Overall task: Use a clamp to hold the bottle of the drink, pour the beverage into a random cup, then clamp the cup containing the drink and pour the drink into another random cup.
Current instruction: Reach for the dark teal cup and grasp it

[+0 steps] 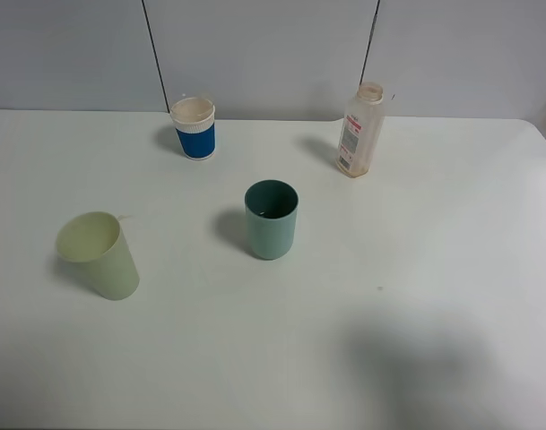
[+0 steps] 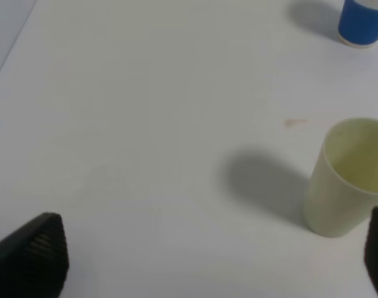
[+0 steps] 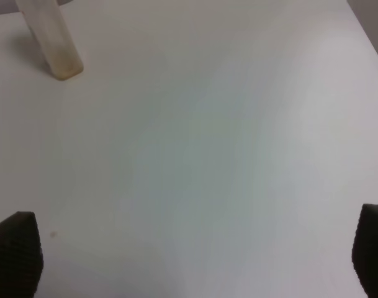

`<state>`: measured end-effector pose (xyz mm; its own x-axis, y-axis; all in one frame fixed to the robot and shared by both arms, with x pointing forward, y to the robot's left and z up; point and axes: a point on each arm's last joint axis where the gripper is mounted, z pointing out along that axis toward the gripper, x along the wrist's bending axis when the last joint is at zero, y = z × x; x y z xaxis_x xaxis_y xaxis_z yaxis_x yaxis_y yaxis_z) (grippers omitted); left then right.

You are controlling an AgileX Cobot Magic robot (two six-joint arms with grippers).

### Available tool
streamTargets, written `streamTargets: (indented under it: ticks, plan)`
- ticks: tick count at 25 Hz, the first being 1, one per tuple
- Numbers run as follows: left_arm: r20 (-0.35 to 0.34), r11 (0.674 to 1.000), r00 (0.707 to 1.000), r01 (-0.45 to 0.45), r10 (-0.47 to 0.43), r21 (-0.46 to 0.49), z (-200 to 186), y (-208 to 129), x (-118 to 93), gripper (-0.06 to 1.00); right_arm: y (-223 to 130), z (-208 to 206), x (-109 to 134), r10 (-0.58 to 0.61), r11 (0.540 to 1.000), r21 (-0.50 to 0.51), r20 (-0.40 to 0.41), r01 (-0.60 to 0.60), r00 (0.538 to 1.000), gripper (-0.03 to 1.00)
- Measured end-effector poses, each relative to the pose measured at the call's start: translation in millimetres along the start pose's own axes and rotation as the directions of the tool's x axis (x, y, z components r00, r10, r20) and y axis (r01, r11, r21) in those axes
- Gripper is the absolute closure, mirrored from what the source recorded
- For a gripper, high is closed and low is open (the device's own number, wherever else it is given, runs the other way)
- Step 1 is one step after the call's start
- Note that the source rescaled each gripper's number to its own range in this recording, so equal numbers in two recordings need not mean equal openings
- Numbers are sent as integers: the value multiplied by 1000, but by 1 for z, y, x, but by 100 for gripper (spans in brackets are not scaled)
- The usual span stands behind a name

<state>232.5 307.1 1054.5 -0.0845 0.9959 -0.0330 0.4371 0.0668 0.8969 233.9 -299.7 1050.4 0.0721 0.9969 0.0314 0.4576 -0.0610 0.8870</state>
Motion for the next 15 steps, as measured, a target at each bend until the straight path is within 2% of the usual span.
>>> streamTargets:
  ticks: [15]
  plan:
    - [-1, 1000, 1000, 0, 0, 0, 0, 0, 0, 6, 0, 0, 0, 0, 1000, 0, 0, 0, 1000, -3]
